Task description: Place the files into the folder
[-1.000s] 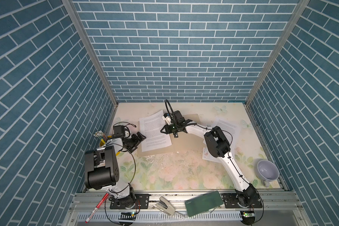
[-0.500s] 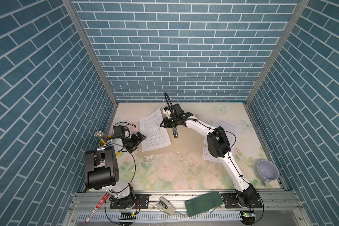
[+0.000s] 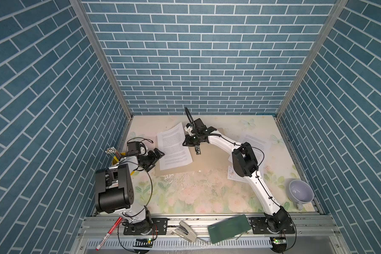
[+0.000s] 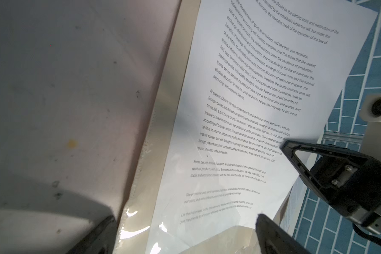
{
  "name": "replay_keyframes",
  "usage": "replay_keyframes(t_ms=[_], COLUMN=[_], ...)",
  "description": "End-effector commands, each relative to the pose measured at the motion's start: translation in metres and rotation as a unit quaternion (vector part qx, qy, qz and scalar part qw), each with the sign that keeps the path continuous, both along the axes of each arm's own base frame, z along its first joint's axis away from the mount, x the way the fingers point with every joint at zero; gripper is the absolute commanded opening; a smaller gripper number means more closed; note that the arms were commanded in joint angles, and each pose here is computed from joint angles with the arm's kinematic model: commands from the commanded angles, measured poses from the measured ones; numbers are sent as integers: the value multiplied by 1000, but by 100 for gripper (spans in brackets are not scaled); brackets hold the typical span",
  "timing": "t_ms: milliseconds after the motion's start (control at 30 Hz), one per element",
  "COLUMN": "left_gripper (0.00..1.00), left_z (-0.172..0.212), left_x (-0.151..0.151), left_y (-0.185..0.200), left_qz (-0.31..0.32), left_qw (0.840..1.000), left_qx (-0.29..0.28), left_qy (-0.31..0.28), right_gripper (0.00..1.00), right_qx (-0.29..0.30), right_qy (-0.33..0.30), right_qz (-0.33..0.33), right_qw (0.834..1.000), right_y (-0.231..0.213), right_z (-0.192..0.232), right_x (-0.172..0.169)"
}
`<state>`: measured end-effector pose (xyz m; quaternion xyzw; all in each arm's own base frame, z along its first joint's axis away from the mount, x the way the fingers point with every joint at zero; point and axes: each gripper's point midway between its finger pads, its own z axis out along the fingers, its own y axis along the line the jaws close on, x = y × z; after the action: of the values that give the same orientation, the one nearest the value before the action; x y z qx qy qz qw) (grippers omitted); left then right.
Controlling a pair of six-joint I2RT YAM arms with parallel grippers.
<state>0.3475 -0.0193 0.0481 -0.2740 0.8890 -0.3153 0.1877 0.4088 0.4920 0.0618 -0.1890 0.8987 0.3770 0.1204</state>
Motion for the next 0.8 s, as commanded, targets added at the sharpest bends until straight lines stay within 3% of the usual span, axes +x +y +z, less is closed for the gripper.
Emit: replay_keyframes(t_ms=[0, 767], left_gripper=[100, 100], left_z=[-17, -18], left_x=[-16, -15], left_y=[-2, -3], left_qz=[2, 8], left_qw=[999, 999], left_qx=[-5, -13], left_qy=[35, 28], right_gripper=[1, 0], right_qx=[-12, 7], right_qy=[18, 29], right_qz=[-10, -26], right_qw=[1000, 999], right_y=[-4, -9], right_z=[-11, -12], right_x=[-1, -11])
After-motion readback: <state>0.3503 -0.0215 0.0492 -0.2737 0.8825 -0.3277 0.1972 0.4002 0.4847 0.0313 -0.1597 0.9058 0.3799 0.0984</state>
